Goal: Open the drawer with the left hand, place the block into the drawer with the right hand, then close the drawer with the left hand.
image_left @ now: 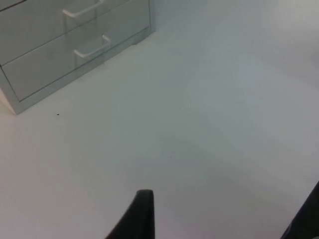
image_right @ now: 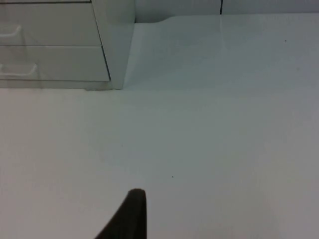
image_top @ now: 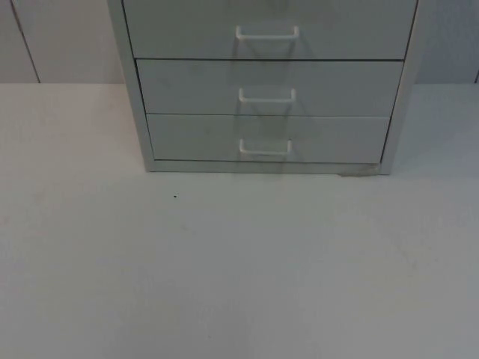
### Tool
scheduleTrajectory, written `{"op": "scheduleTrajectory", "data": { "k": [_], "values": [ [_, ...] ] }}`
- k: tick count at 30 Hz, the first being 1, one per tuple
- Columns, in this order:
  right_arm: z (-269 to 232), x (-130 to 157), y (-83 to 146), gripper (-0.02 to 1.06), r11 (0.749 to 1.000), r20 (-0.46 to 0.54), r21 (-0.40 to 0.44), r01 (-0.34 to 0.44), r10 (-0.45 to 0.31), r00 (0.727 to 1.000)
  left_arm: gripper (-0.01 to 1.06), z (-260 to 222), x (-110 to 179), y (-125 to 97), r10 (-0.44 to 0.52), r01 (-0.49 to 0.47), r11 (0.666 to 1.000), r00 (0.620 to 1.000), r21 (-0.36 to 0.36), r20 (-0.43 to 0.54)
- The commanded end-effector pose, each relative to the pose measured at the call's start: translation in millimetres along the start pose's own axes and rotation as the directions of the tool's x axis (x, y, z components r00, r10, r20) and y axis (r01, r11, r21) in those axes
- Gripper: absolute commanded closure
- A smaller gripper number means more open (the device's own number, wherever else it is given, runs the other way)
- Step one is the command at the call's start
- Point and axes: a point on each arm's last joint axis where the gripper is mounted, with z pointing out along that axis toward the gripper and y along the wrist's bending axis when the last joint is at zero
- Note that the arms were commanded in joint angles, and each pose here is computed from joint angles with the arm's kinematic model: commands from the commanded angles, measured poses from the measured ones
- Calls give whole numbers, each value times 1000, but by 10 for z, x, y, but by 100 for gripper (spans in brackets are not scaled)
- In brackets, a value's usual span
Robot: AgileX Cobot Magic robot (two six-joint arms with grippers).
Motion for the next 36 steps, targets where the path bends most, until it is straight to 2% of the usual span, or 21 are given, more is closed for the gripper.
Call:
{"op": "scheduleTrajectory", "data": {
  "k": [1,9,13,18,19,24,25,29,30,33,36],
  "values": [
    [11,12,-2,-1,1000,2,-3,11,-11,1000,0,7,2,-3,-8,8,1000,1000,6,10],
    [11,12,-3,-1,1000,2,-2,12,-12,1000,0,7,2,-4,-16,16,1000,1000,-9,11],
    [11,12,-3,-1,1000,2,-2,12,-12,1000,0,10,0,-7,-46,47,997,999,-64,14],
    [11,12,-3,-1,1000,2,-2,12,-12,1000,0,18,-4,-14,-132,136,965,991,-223,33],
    [11,12,-3,-1,1000,2,-2,12,-12,1000,0,18,-4,-14,-132,136,965,991,-223,33],
    [11,12,-3,-1,1000,2,-2,12,-12,1000,0,29,-10,-19,-226,236,885,971,-401,72],
    [11,12,-3,-1,1000,2,-2,12,-12,1000,0,29,-10,-19,-226,236,885,971,-401,72],
    [11,12,-3,-1,1000,2,-2,12,-12,1000,0,38,-15,-22,-292,307,793,950,-526,115],
    [11,12,-3,-1,1000,2,-2,12,-12,1000,0,38,-15,-22,-292,307,793,950,-526,115],
    [11,12,-3,-1,1000,2,-2,12,-12,1000,0,43,-18,-23,-324,343,732,935,-589,143],
    [11,12,-1,-1,1000,2,-4,3,-3,1000,0,46,-19,-23,-342,364,691,926,-624,161]
  ]
}}
